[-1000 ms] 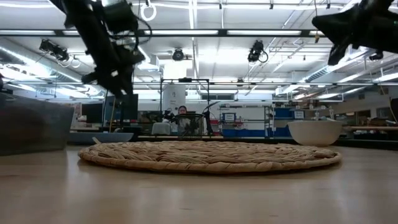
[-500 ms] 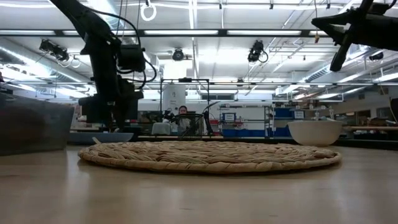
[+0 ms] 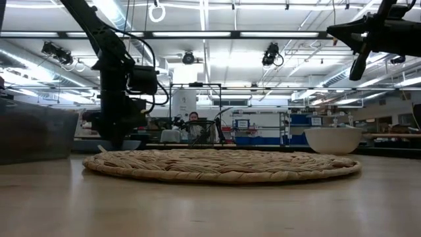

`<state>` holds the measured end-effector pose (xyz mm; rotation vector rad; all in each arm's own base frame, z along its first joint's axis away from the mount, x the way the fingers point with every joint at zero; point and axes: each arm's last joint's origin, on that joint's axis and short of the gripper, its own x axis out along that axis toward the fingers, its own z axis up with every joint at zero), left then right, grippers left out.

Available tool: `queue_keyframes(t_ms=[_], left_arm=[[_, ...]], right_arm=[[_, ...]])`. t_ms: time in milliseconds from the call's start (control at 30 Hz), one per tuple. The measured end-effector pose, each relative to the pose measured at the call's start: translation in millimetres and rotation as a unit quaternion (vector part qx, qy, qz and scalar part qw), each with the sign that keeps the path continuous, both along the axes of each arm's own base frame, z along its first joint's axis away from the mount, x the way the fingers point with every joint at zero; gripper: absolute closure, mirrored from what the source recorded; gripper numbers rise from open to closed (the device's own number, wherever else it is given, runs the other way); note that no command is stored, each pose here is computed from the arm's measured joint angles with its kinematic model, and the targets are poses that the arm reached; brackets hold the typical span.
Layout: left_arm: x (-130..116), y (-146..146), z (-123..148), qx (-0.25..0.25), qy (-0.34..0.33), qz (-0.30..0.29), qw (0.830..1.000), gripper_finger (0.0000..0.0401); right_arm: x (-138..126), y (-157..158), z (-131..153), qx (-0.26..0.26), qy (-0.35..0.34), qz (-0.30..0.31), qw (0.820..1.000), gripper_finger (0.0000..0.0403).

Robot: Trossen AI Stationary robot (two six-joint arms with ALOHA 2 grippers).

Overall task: Arrange a breakfast setting
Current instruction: Put the blue plate on the brown placemat

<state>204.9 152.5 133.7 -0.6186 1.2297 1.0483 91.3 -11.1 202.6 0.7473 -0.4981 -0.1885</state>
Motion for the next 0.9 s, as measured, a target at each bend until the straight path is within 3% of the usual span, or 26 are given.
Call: queue_keyframes(t_ms=[167,333,467,567,667,767,900], left_arm=[[0.8,-0.4,5.6,0.009,0.009,-0.007,1.000,0.0379],[19.9,-10.5,39.1,0.013,0.007,-0.051,0.999,0.0383],[50.8,-35.8,84.7,0.017,-0.015,-0.139,0.990,0.0384],[75.7,-73.8,118.1,0.021,-0.040,-0.235,0.971,0.0385],[91.6,-124.4,141.9,0.023,-0.068,-0.339,0.938,0.0385],[95.4,-178.7,154.9,0.024,-0.089,-0.426,0.900,0.0385],[89.9,-240.1,154.4,0.019,-0.115,-0.479,0.870,0.0385]], right_arm=[[-0.1,0.0,0.1,-0.002,0.000,-0.001,1.000,0.0393],[-0.1,0.2,0.5,-0.026,0.007,-0.006,1.000,0.0393],[0.1,0.8,0.5,-0.050,0.014,-0.005,0.999,0.0393],[0.4,1.8,0.6,-0.071,0.018,0.006,0.997,0.0393],[0.6,2.4,0.5,-0.078,0.019,0.015,0.997,0.0393],[0.9,2.3,-0.3,-0.089,0.028,0.008,0.996,0.0393],[1.0,5.2,4.6,-0.123,0.042,0.047,0.990,0.0393]])
